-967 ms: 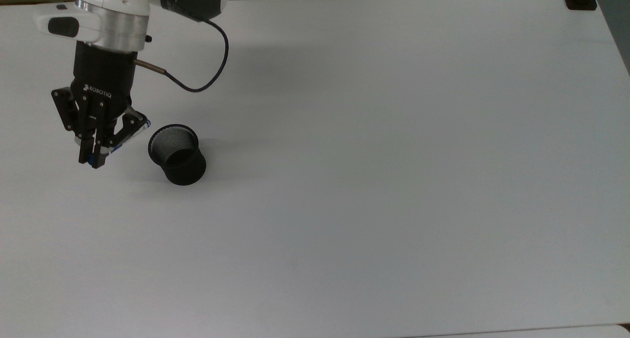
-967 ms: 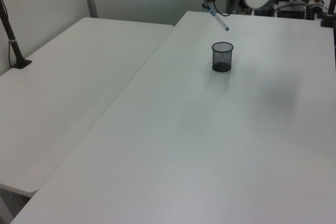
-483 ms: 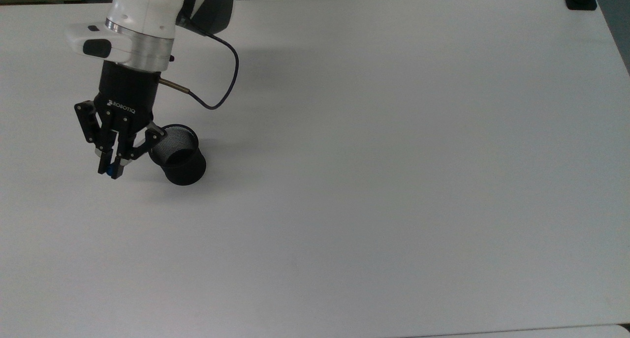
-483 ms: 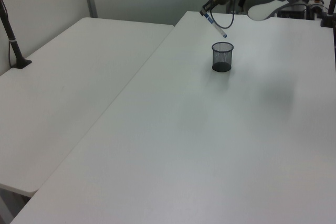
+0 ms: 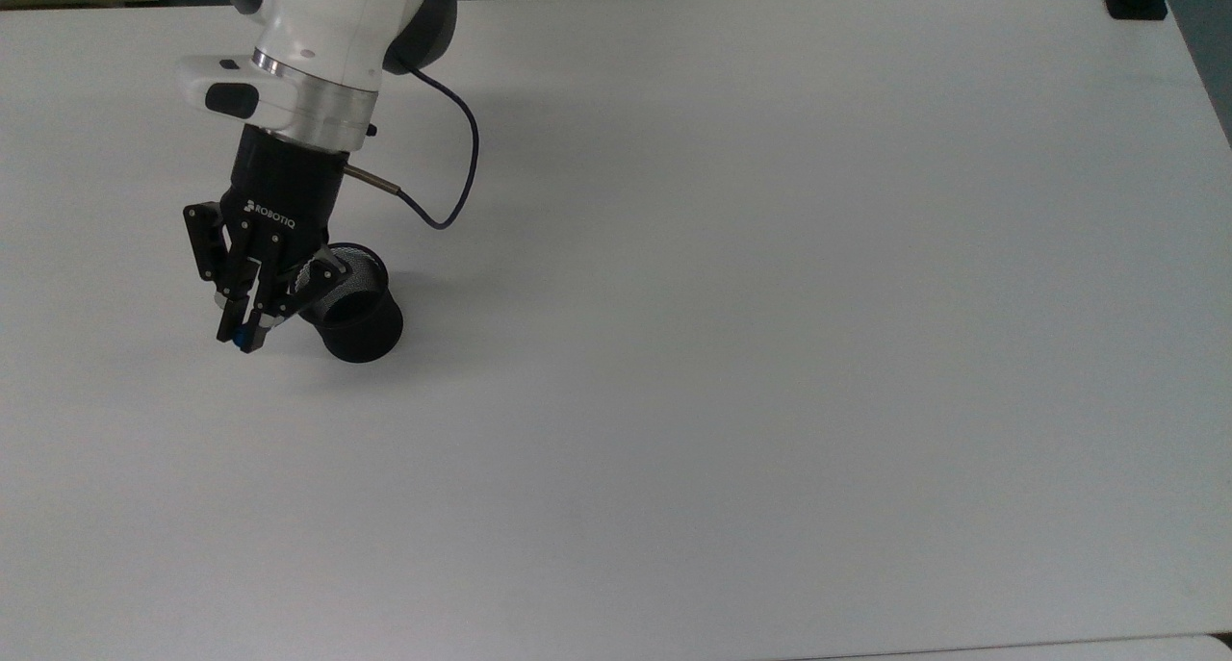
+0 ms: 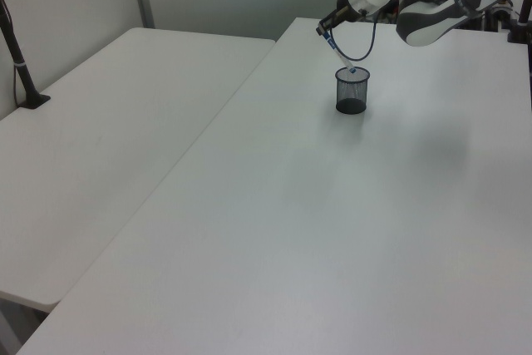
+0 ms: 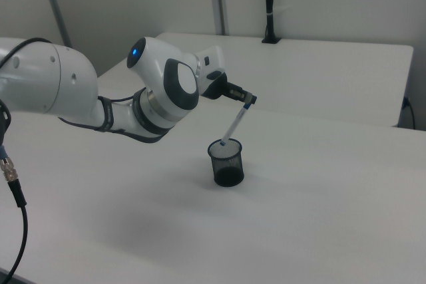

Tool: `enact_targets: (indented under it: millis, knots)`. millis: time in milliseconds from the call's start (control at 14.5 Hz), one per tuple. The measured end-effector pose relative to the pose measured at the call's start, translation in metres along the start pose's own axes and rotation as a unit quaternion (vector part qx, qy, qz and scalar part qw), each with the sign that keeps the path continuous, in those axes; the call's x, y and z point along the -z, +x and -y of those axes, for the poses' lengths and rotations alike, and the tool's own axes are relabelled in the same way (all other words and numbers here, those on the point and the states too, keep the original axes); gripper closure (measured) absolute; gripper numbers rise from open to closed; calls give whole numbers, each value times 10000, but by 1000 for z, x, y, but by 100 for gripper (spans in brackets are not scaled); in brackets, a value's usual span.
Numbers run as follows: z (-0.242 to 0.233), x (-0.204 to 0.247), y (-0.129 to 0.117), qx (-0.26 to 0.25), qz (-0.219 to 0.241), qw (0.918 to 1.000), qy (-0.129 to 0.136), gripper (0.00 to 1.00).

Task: Insert the marker
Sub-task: 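Tilt the marker and move it over the mesh cup opening, then lower the marker into the cup and open the gripper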

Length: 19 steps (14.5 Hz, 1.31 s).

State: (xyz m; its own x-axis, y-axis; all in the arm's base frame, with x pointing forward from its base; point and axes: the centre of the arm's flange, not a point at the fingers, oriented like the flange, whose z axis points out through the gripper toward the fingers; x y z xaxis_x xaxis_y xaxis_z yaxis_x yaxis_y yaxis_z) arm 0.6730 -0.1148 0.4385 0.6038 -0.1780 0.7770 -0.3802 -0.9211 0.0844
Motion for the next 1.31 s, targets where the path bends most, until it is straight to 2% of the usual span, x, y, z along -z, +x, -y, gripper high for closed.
enact_targets:
  millis: [276,552,898,1036,1312]
  knots:
    - [-3,1,-12,-485,-72,9985,233,83]
    - [-17,2,-19,-177,-286,9987,370,83]
    - [-33,7,-18,249,-460,9981,337,83]
    - [-33,7,-24,268,-408,9982,343,83]
    - [-30,6,-30,-17,-342,9987,371,82]
